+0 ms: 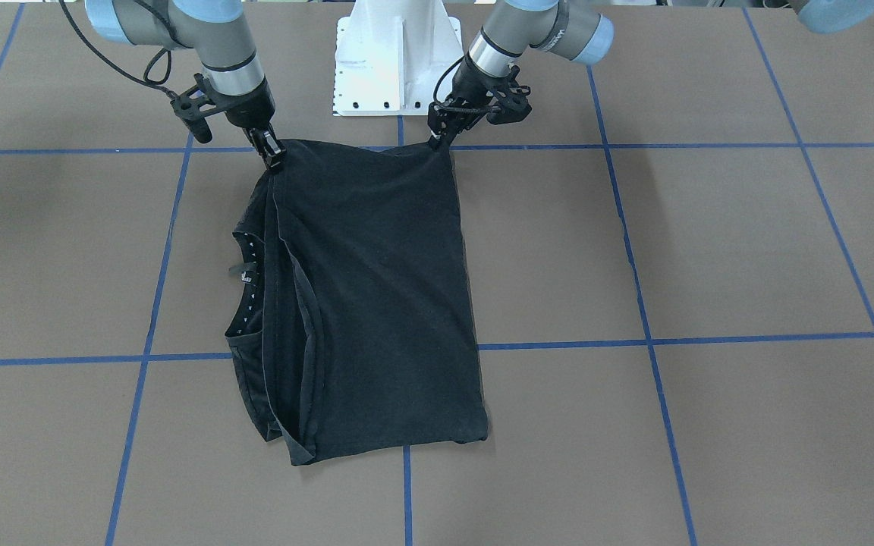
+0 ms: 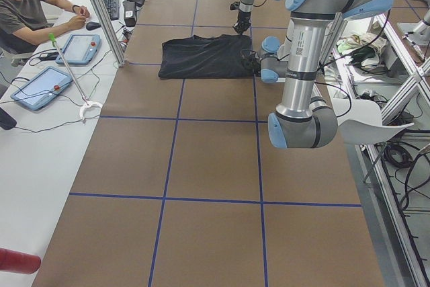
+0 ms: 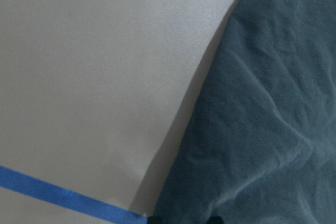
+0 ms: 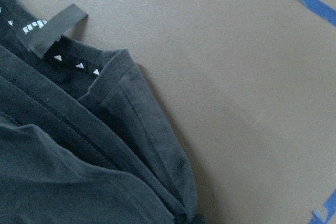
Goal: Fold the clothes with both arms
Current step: 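Grasp the shirt's near edge with both grippers and lift it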
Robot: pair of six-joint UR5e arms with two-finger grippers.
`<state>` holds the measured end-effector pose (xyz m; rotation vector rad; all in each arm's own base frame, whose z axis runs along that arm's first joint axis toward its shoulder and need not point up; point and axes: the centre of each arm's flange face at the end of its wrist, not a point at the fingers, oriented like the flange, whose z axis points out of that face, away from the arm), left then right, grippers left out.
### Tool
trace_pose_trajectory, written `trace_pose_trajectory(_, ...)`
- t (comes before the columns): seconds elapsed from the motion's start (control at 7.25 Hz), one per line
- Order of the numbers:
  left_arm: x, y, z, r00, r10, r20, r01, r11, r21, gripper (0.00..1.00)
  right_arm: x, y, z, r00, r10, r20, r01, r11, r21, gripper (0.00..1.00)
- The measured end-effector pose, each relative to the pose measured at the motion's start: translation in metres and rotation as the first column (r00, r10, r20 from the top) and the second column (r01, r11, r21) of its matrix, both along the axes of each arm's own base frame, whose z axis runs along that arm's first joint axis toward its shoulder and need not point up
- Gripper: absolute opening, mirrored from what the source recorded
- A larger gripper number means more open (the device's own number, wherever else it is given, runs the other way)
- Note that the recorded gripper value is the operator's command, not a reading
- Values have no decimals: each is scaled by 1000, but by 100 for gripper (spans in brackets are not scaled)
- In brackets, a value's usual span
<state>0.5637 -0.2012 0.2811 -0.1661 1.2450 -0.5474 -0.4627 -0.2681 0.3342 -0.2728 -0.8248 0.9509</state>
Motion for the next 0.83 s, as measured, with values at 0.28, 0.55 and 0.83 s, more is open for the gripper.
trace_pose_trajectory(0.28, -8, 0, -11, 1000, -2, -10, 2, 1000, -3, 0, 1, -1, 0, 1000, -6, -1, 6, 1000, 6, 0)
trace_pose_trajectory(0.55, -38, 3, -45, 999, -3, -43, 3, 1000, -12, 0, 7, 1, -7, 1000, -18, 18, 18, 1000, 2, 0)
trace_pose_trajectory(0.83, -75, 10, -83, 995, -1, -98, -4, 999, -45, 0, 47, 7, -24, 997, -30, 69, 30, 999, -10, 0)
